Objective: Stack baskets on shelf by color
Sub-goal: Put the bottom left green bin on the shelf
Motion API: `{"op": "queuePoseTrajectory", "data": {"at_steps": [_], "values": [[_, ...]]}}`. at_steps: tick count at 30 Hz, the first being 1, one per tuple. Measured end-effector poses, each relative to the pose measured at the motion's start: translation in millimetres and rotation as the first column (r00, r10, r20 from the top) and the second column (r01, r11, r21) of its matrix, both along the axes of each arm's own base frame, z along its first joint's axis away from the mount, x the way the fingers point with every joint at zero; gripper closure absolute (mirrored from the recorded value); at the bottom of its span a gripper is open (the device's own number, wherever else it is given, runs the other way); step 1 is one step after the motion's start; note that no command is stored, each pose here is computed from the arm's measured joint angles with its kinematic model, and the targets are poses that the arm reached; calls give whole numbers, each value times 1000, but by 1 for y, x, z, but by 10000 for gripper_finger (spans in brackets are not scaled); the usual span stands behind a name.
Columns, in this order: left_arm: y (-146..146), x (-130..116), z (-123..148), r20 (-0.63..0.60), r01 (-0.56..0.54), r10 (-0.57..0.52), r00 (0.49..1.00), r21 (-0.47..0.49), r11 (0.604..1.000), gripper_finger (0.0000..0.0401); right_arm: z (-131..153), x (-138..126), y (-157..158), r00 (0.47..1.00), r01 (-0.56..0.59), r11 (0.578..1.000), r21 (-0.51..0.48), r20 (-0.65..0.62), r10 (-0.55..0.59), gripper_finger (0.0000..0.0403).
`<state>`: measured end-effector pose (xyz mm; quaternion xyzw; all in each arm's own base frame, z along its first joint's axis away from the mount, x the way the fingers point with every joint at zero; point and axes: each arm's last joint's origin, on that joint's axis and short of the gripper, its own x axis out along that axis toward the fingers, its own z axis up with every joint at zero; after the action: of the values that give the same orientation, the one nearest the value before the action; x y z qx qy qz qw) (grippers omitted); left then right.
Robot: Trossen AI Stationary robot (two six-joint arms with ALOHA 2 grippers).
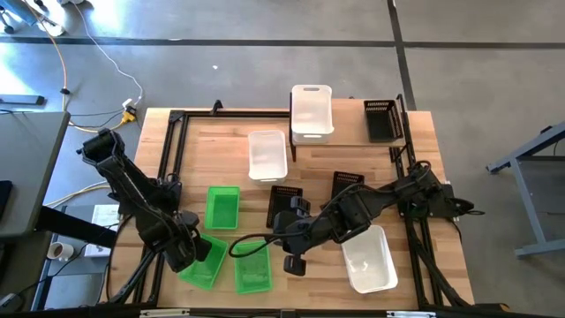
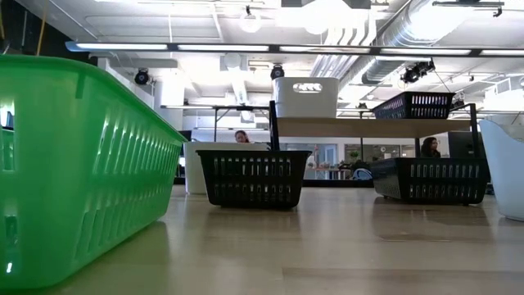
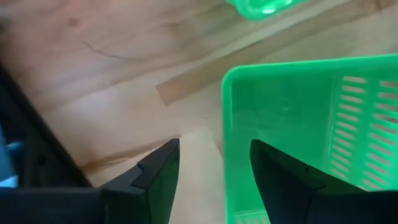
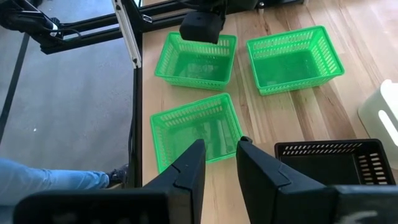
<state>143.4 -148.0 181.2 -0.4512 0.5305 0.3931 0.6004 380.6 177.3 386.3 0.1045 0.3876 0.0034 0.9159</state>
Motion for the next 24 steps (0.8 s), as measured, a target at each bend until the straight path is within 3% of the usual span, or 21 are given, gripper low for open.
{"op": "queuePoseTrajectory", "data": {"at_steps": [6, 15, 24], "values": [[-1, 1, -8, 29, -2, 3, 1000, -35, 999, 250, 0, 0, 0, 1000, 0, 1000, 0, 0, 0, 325], [-3, 3, -8, 57, -1, 4, 998, -62, 998, 390, 0, 0, 0, 1000, 0, 1000, 0, 0, 0, 325], [-11, 11, 10, 113, 13, -5, 994, -75, 997, 395, 0, 0, 0, 1000, -1, 1000, 0, -1, 1, 325]]}}
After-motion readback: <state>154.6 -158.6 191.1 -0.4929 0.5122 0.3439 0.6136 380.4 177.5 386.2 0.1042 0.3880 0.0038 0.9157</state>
